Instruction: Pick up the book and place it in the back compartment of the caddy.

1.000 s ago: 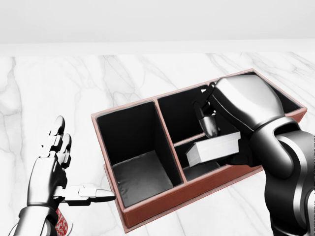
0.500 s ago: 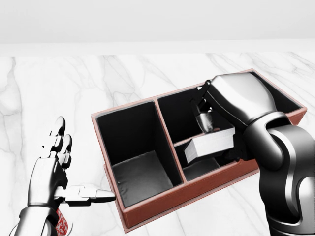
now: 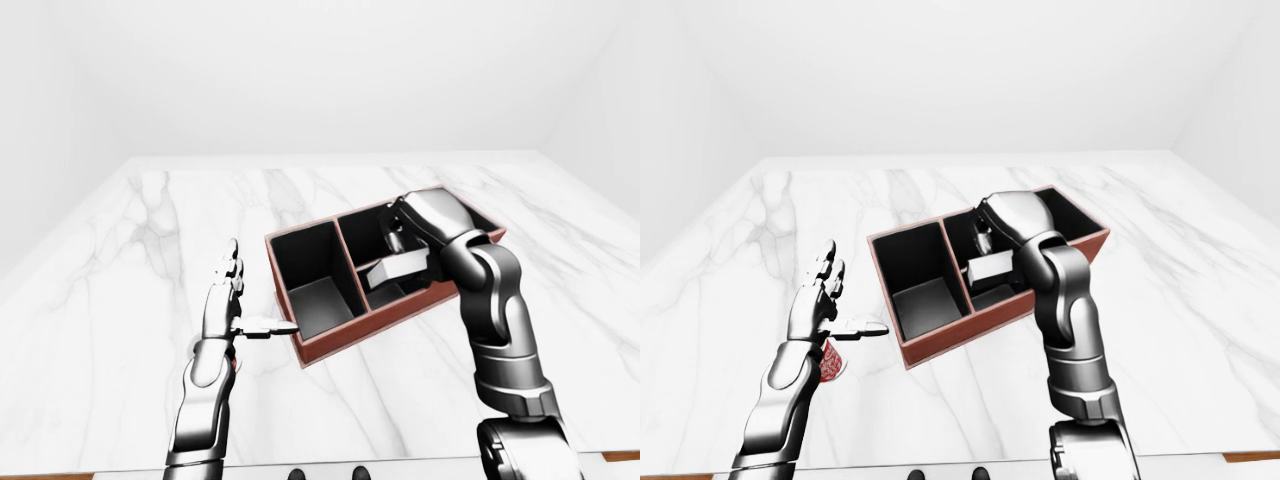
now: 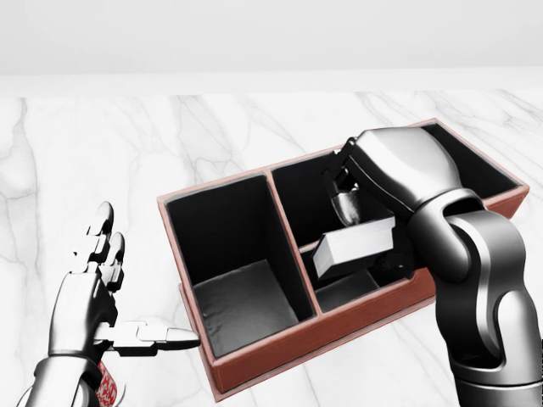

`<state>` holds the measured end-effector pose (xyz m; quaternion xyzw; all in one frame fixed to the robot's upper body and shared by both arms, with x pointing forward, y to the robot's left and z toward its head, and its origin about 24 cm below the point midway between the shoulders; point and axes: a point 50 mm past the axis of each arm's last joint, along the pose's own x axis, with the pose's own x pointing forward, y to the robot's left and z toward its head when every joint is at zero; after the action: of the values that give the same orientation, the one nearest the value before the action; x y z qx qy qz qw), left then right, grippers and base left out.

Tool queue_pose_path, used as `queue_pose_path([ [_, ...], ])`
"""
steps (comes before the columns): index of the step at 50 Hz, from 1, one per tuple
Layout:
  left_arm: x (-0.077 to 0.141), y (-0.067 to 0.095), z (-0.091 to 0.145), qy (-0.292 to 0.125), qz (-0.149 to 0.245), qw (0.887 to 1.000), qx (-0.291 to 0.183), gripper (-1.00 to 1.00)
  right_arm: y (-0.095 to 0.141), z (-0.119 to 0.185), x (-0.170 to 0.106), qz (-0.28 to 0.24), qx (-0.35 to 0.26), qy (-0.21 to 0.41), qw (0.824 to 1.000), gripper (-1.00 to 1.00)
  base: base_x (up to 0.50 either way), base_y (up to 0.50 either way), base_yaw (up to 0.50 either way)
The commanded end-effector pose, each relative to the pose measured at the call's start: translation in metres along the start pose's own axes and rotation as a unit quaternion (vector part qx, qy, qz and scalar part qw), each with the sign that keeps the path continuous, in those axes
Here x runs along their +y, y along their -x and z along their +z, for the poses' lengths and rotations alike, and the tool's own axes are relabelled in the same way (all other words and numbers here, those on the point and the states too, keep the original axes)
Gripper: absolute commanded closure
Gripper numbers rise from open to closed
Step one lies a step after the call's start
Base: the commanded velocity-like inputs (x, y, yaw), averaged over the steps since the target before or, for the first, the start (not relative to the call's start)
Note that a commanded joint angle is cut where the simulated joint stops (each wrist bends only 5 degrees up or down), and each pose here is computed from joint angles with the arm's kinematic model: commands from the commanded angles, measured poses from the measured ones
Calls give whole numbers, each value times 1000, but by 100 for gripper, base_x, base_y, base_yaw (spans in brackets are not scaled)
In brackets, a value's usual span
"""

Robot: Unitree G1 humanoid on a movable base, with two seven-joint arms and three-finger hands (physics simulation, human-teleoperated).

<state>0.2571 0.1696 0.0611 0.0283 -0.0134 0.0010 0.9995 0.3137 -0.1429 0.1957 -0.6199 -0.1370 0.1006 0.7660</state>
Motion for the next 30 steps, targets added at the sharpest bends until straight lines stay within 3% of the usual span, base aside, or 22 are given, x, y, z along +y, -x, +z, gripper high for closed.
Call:
queue_pose_path([
  [1,0,0,-1,0,0,1000,1,-100,-5,0,-2,-17,-3,-2,1000,100,0,0,0],
  [30,-1,0,-1,0,-1,1000,3,-100,-14,-8,10,-8,5,-3,1000,100,0,0,0],
])
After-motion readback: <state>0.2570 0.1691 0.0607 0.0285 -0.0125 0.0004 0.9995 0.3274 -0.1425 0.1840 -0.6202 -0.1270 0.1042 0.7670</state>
